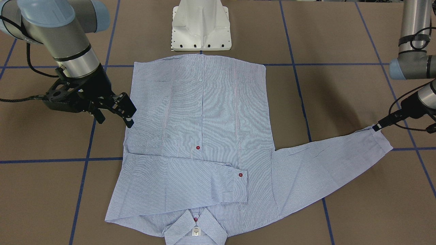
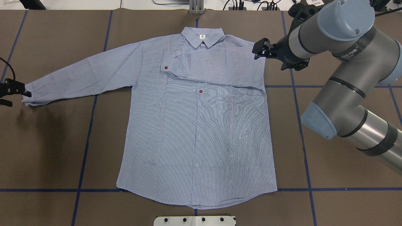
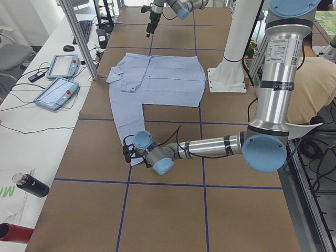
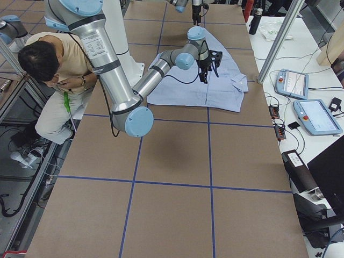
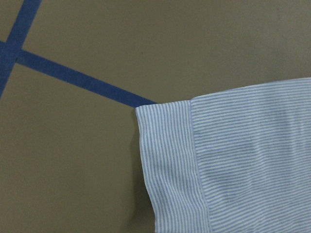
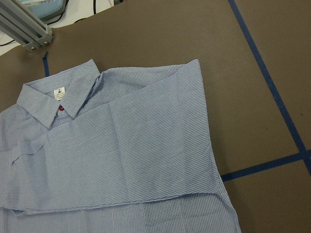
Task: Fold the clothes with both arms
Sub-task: 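Lower the left gripper to the cuff of the sleeve nearest it and grasp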
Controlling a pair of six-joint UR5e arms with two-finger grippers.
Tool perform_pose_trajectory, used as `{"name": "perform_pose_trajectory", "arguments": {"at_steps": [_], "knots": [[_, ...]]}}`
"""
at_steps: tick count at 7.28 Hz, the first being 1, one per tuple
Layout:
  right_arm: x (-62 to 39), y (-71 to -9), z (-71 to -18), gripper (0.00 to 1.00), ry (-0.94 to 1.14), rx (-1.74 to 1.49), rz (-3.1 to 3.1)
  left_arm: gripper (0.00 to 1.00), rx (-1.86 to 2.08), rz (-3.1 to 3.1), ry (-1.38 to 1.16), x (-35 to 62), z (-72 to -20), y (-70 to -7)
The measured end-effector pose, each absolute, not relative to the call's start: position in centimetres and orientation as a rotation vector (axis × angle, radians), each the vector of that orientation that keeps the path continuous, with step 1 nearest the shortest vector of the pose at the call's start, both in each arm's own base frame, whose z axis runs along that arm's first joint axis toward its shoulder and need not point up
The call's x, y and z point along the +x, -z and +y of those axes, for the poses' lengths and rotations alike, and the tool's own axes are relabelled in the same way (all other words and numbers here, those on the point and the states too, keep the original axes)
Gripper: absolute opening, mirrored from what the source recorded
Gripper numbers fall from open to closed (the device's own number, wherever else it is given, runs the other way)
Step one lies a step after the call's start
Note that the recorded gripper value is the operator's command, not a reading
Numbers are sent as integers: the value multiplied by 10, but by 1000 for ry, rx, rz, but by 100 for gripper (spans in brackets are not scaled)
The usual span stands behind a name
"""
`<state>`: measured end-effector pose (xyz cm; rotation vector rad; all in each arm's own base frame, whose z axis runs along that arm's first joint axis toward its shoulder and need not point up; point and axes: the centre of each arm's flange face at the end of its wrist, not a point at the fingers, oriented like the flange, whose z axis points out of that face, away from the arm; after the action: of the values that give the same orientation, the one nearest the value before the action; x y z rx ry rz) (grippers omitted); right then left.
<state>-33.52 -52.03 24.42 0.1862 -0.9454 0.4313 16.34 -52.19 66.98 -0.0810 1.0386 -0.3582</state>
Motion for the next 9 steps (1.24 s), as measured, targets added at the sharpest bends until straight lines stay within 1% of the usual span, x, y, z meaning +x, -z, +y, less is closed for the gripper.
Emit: {"name": "perform_pose_trajectory", "arguments": {"at_steps": [1, 2, 6, 7, 9], "knots": [[-336, -247, -520, 100, -431, 184, -941, 65, -80, 1039, 357, 165, -525, -669], [-336, -250, -520, 100, -431, 181, -937, 63, -79, 1039, 357, 166, -527, -668], [-340, -255, -519, 100, -437, 201, -917, 63, -87, 1033, 359, 168, -527, -673], [-340, -254, -518, 100, -437, 205, -917, 39, -91, 1034, 359, 168, -527, -674], [-340, -254, -517, 100, -438, 208, -917, 0, -96, 1032, 357, 170, -526, -675]]}}
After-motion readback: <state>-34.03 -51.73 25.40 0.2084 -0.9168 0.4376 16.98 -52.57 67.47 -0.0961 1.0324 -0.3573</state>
